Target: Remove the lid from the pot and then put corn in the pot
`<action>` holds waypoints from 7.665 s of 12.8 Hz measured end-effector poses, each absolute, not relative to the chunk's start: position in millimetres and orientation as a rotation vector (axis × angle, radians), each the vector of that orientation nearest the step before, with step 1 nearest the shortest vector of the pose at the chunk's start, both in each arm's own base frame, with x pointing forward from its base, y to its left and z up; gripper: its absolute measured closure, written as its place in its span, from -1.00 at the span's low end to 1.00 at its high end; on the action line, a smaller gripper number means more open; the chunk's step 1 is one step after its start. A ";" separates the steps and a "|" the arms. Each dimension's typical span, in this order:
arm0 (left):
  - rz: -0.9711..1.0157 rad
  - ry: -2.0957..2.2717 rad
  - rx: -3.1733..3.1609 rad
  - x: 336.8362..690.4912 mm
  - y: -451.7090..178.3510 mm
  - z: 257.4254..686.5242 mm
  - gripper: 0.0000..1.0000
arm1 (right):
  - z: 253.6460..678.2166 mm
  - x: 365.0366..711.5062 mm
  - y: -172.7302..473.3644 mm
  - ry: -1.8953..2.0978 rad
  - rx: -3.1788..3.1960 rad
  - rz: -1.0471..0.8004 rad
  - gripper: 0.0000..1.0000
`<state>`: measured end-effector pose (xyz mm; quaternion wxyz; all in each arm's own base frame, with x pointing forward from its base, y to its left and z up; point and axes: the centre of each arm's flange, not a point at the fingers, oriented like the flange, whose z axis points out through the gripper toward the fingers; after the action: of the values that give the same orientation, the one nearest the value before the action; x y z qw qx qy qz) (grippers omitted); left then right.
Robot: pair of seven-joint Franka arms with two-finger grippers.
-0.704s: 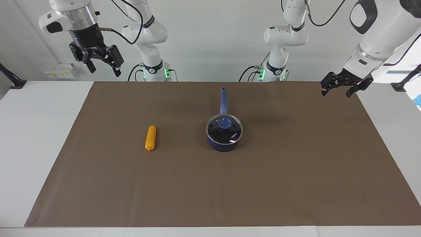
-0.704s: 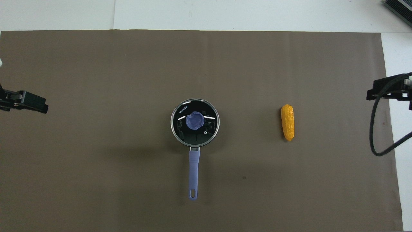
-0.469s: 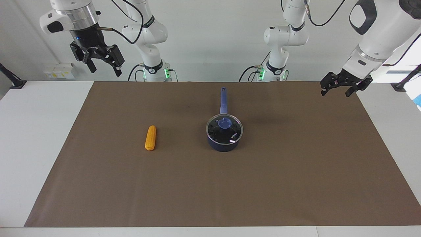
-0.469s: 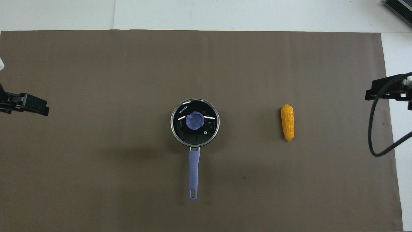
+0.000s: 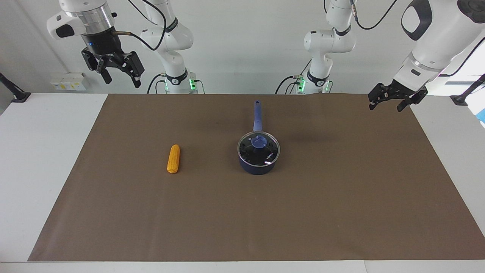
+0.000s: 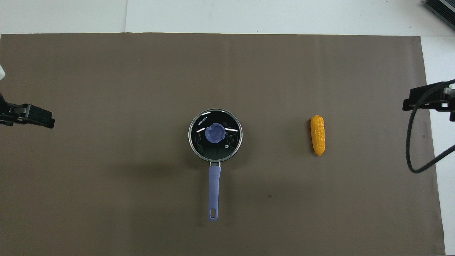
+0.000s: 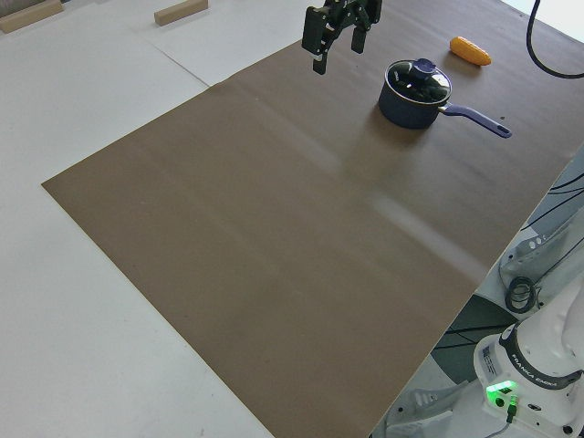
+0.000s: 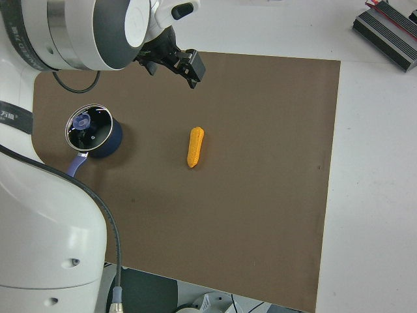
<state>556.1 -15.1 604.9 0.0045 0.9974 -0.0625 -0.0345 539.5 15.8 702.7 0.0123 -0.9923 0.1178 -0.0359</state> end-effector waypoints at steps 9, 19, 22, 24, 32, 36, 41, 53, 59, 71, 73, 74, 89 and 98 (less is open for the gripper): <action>-0.075 -0.223 3.127 559.8 -58.4 572.2 -1.00 | 701.8 539.5 15.5 0.368 -3.094 -0.107 -1.00; -0.013 -0.061 3.138 543.3 -220.0 515.5 -1.00 | 701.7 539.3 14.5 0.371 -3.094 -0.107 -1.00; -0.016 -0.061 3.140 534.4 -259.4 499.9 -1.00 | 700.4 539.2 13.1 0.375 -3.094 -0.102 -1.00; -0.017 -0.039 3.143 527.6 -297.2 476.5 -1.00 | 699.4 539.1 10.9 0.382 -3.093 -0.099 -1.00; 0.041 0.049 3.121 503.4 -402.4 431.4 -1.00 | 691.7 529.7 6.1 0.394 -3.094 -0.064 -1.00; 0.017 0.010 3.139 495.6 -428.4 411.1 -1.00 | 688.1 526.4 5.9 0.394 -3.095 -0.049 -1.00; -0.012 0.031 3.169 511.3 -431.9 386.0 -1.00 | 684.1 525.9 5.9 0.394 -3.096 -0.038 -1.00; 0.016 0.142 3.158 525.5 -420.7 396.0 -0.52 | 683.4 521.3 6.3 0.392 -3.096 -0.034 -1.00; 0.020 0.163 3.155 525.9 -420.6 398.3 -0.06 | 682.5 521.1 6.9 0.391 -3.096 -0.034 -1.00; 0.119 0.399 3.086 579.4 -325.5 474.0 -0.06 | 556.0 546.5 10.7 0.388 -3.096 -0.052 -1.00; 0.101 0.370 3.102 590.5 -297.2 477.3 -0.06 | 513.2 546.5 17.0 0.372 -3.099 -0.046 -1.00; 0.089 0.347 3.110 596.1 -280.2 480.0 -0.06 | 487.9 545.3 20.9 0.362 -3.102 -0.035 -1.00; -0.106 0.009 3.107 587.0 -30.6 534.3 -0.06 | 300.8 568.2 72.4 0.220 -3.128 -0.090 0.26; -0.132 0.011 3.086 536.3 44.8 465.9 -0.06 | 437.5 579.9 181.1 -0.008 -3.097 -0.177 0.27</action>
<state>536.3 44.8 465.9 0.0264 0.9987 0.0036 -0.0427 579.9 181.1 437.5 0.0198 -0.9982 -0.0026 -0.0571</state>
